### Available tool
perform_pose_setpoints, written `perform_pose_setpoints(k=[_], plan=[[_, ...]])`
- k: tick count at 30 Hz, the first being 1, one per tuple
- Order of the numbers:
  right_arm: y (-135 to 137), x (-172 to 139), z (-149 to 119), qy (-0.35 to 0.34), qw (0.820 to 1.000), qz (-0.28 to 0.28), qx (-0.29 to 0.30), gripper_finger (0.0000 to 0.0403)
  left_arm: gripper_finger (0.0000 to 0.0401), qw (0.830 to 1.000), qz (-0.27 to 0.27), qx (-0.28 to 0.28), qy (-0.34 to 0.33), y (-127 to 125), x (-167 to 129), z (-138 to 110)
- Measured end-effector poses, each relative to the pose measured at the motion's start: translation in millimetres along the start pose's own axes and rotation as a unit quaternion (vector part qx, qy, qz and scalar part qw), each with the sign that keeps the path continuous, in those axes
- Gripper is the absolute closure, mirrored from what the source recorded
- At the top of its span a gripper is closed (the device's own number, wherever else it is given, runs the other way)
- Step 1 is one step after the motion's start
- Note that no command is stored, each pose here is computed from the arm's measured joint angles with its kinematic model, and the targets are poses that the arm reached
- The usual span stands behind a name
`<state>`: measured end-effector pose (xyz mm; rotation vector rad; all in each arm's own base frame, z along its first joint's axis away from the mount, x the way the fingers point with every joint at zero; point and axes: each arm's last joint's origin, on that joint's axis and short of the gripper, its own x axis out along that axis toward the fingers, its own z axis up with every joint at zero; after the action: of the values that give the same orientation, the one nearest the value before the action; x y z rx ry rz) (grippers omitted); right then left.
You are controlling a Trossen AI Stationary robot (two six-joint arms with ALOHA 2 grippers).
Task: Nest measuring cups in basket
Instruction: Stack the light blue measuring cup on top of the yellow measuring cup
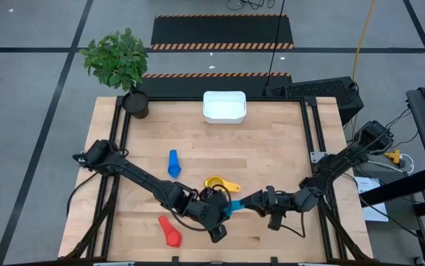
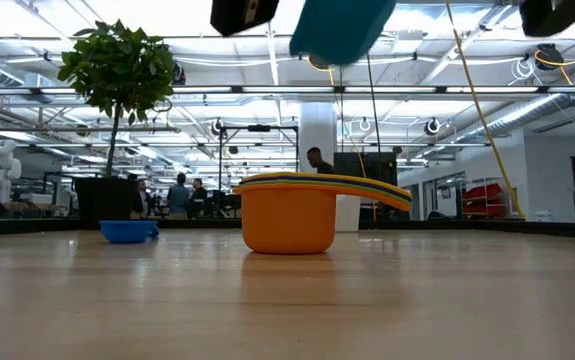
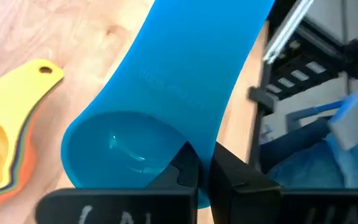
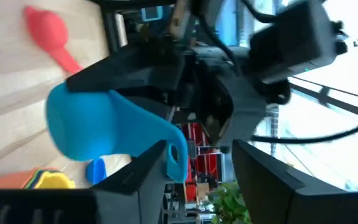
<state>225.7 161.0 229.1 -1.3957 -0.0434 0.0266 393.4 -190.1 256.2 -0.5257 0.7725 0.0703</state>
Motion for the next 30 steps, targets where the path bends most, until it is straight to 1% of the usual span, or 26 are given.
perform_pose_setpoints(k=[4,11,16,23,27,30], plan=[[4.4,1.9,-3.5,0.002,1.0,0.02,-0.01,0.0258,0.0376,1.0,-0.003,0.0,0.011,2.3,11.2,-3.1],[8.2,1.8,-4.5,0.005,0.999,0.037,-0.018,0.0322,0.0392,1.0,-0.007,0.004,0.029,4.4,17.0,-6.0],[11.1,1.6,-5.3,0.009,0.999,0.051,-0.018,0.0363,0.0375,1.0,-0.005,0.004,0.027,4.4,16.9,-5.9],[12.3,1.4,-5.2,0.009,0.998,0.057,-0.013,0.0371,0.0392,0.999,-0.003,0.008,0.035,5.4,16.9,-6.8],[13.5,1.0,-5.5,0.011,0.998,0.063,-0.016,0.0372,0.0378,0.999,-0.004,0.01,0.042,5.1,15.6,-7.9],[14.3,0.9,-5.8,0.013,0.997,0.067,-0.019,0.0374,0.0378,0.999,-0.01,0.009,0.044,3.9,12.1,-7.1]])
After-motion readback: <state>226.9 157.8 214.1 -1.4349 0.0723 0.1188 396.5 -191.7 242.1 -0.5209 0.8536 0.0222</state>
